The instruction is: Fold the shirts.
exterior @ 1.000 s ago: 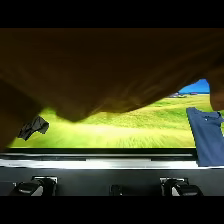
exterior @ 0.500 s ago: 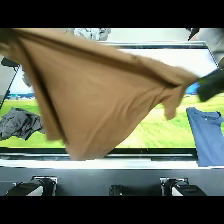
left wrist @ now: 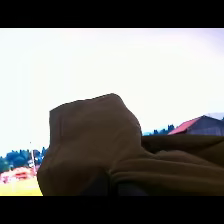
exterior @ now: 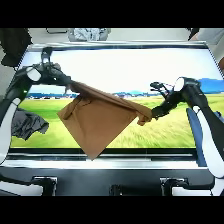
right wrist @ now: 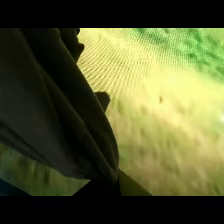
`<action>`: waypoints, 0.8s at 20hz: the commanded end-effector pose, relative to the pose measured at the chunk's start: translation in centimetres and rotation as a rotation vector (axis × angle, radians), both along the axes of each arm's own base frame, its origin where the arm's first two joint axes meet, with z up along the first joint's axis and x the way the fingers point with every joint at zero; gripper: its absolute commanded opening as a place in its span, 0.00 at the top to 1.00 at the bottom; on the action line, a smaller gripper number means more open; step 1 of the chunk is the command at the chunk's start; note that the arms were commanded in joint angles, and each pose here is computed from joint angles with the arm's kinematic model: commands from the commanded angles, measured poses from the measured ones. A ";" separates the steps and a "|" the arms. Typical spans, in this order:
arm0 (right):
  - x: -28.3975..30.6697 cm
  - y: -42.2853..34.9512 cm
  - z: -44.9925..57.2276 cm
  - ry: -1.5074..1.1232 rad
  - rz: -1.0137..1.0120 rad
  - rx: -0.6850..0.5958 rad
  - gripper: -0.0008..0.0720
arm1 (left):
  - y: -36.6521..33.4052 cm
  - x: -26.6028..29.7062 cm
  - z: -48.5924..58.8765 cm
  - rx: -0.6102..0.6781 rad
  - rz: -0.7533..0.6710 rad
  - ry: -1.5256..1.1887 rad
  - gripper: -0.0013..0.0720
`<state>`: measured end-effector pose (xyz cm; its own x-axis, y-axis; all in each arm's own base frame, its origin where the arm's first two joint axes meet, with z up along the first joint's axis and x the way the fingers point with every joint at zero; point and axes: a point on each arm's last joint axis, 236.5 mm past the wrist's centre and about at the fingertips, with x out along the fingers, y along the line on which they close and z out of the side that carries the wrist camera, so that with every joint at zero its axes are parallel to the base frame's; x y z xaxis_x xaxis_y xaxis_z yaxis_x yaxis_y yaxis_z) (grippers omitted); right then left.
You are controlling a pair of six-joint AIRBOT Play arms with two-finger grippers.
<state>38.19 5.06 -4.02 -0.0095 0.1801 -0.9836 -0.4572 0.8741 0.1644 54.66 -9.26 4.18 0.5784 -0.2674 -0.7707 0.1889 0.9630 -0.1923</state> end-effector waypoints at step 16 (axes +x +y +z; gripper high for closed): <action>5.2 -5.0 10.6 -0.191 -0.113 0.178 0.04 | 3.1 -23.8 -4.1 -0.188 0.075 0.690 0.01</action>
